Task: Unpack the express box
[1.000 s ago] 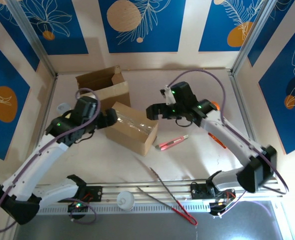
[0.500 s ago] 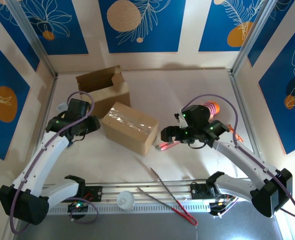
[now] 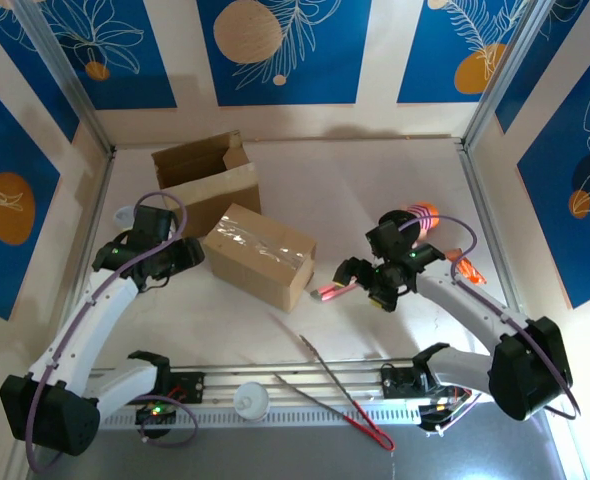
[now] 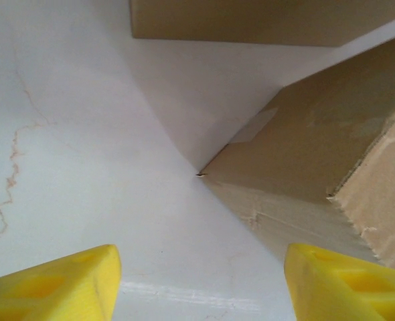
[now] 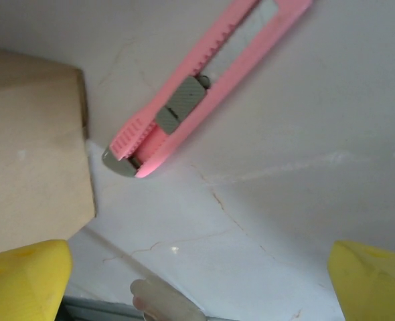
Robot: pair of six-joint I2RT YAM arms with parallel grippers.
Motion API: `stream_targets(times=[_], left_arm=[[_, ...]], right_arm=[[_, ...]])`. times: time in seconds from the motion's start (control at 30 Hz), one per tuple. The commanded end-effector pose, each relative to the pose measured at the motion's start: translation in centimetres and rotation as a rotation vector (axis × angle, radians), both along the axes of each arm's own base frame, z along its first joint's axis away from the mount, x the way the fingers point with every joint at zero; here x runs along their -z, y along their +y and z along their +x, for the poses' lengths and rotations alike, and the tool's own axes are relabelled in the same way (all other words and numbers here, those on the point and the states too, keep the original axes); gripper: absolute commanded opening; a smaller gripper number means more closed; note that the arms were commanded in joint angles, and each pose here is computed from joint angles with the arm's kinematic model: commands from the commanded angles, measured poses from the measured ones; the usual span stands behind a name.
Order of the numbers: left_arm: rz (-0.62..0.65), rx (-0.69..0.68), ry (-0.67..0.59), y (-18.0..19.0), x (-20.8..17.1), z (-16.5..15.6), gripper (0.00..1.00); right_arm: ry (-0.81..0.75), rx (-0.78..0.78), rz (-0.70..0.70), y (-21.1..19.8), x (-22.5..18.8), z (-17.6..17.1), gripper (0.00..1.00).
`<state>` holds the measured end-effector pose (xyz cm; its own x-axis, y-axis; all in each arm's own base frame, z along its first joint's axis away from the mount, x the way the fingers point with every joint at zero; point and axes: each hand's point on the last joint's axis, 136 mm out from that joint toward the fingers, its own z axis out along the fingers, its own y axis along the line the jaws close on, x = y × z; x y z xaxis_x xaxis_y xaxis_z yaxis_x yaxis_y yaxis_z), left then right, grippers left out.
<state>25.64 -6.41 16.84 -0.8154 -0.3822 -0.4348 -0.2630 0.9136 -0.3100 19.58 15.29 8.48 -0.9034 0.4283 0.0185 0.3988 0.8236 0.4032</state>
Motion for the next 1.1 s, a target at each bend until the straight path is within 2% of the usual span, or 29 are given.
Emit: stream_targets(times=[0.0,0.1,0.23,0.37,0.57,0.73,1.07], left_arm=[[-0.069,0.043,-0.026,-1.2,-0.5,0.3,0.72],[-0.091,0.068,-0.027,-1.7,-0.8,0.2,0.81],[-0.102,0.091,-0.027,-2.0,-1.2,-0.1,0.87],[-0.117,0.100,-0.036,-2.2,-1.5,-0.4,0.88],[-0.118,0.116,-0.041,-2.3,-1.7,-0.8,0.88],[-0.127,0.128,-0.036,-2.5,-1.3,-0.9,0.88],[-0.142,0.139,-0.036,-2.9,-1.1,-0.8,0.89]], right_arm=[[0.050,0.210,-0.003,0.4,0.3,1.1,0.99],[0.102,0.276,-0.068,0.4,0.4,1.4,1.00],[0.193,0.321,-0.120,1.4,0.8,1.7,1.00],[0.217,0.337,-0.121,3.6,1.4,2.8,0.98],[0.262,0.382,-0.171,5.6,2.8,2.9,0.89],[0.286,0.412,-0.204,6.3,4.2,2.3,0.83],[0.277,0.430,-0.260,5.6,6.5,2.2,0.78]])
